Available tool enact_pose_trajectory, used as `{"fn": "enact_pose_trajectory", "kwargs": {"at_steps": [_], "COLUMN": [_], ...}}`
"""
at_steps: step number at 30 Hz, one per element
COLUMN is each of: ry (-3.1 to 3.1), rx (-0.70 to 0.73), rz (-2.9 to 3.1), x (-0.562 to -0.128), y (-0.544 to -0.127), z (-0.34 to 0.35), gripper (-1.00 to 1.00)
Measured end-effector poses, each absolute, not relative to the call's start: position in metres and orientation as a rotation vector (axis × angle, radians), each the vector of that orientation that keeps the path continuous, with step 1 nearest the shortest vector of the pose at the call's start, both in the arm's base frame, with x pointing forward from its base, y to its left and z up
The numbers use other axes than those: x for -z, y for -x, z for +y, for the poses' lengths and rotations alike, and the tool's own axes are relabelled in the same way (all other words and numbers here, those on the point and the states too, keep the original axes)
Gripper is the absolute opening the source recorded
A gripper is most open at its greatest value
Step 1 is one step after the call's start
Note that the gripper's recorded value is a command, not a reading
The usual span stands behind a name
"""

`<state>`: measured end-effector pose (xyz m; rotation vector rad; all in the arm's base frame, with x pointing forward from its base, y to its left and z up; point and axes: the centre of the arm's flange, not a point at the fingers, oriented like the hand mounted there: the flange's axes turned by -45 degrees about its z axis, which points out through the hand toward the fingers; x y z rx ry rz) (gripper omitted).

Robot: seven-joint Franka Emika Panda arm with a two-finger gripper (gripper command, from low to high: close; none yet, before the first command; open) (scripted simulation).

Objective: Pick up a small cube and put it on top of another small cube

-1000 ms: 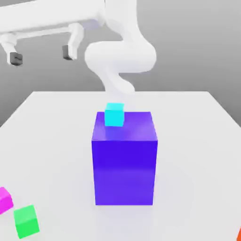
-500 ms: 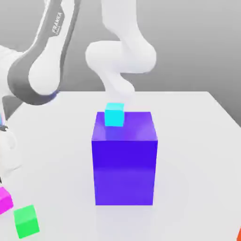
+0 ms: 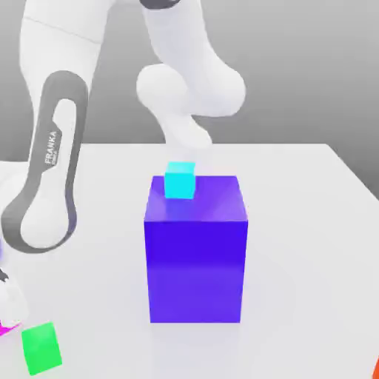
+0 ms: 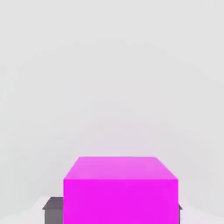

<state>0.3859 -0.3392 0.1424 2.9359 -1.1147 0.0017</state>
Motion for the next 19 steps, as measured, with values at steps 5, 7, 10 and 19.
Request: {"fn": "enact_pose_trajectory", "kwargs": {"at_steps": [5, 7, 10, 19], "ry": [-2.952, -2.969, -2.982, -2.982], "rx": [0.002, 0.005, 0.004, -0.001], "rz": [-1.099, -1.071, -1.021, -0.990], "x": [-0.197, -0.210, -0.231, -0.184], "y": [-0.399, -0.417, -0.442, -0.455], "z": [-0.323, -0.300, -0.262, -0.240], "gripper": [-1.00, -1.00, -1.00, 1.00]}}
